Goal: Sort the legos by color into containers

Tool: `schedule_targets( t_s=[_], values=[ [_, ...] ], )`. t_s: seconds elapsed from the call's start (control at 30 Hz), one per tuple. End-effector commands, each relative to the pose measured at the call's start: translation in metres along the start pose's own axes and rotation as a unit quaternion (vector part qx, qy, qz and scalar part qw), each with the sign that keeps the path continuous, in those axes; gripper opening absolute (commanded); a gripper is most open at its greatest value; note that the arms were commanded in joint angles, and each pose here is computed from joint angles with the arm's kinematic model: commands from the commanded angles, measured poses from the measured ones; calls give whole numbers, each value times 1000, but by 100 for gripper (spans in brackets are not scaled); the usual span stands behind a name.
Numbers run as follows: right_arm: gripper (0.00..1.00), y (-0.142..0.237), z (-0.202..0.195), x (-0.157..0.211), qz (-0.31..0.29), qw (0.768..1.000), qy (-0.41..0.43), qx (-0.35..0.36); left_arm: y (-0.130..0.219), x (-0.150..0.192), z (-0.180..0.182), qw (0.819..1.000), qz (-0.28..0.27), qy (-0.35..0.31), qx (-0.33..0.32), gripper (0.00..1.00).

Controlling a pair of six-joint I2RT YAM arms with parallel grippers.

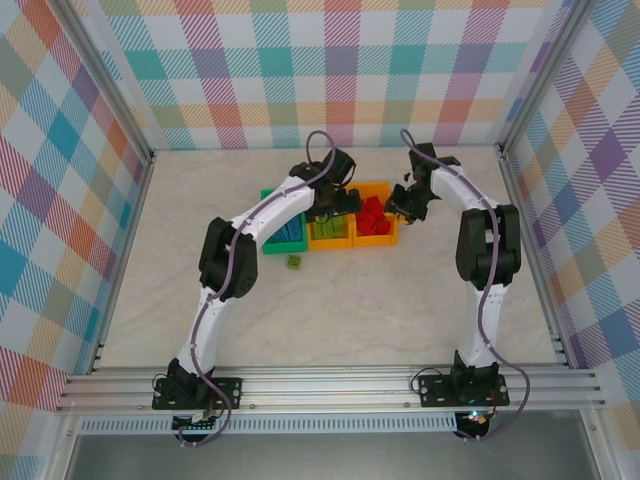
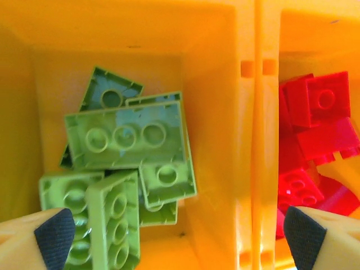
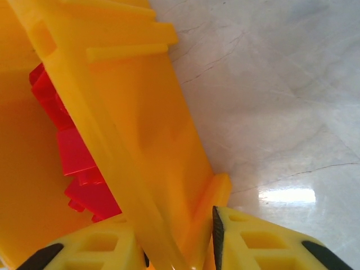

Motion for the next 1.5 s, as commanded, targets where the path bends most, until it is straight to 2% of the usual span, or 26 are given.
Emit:
schedule_targets(
  t_s=[0.0,0.13,0.23,0.47,0.63,1.0,1.2,1.27,1.37,1.47],
  values=[
    [27,-2,1,0,-9,1000,-15,6,53,-7,27,998,-35,9,-45,100],
    [23,-7,8,6,-10,999,-38,-3,75,1,47,996,-51,21,-64,100],
    [25,-9,19,7,-9,999,-29,-9,81,16,64,995,-45,29,-78,100],
    [30,-6,23,4,-7,1000,2,1,52,76,84,997,27,29,-73,98],
    [32,-5,16,8,-6,1000,11,19,36,111,86,994,68,-12,-82,96],
    [33,1,12,11,-9,999,17,28,-4,124,86,989,104,-45,-94,85],
    [33,2,8,12,-9,999,15,33,-11,127,91,986,110,-58,-109,82],
    [33,1,8,12,-9,999,13,33,-13,129,94,985,112,-59,-116,78],
    [33,2,8,12,-8,999,10,30,-17,130,96,985,114,-56,-120,67],
    [33,3,8,10,-11,999,8,30,-17,130,95,985,111,-55,-117,50]
  ],
)
Point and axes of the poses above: each hand's point on the last joint's axis, 136 mm out from that joint toward the fingers, its own y axis back along the fingers, its own z axis along the line the jaws close on, x = y × z, the point moved 4 cm from there along y, back along the fingers, and after that the axes turned 7 degrees about -y, right-handed, at the moved point
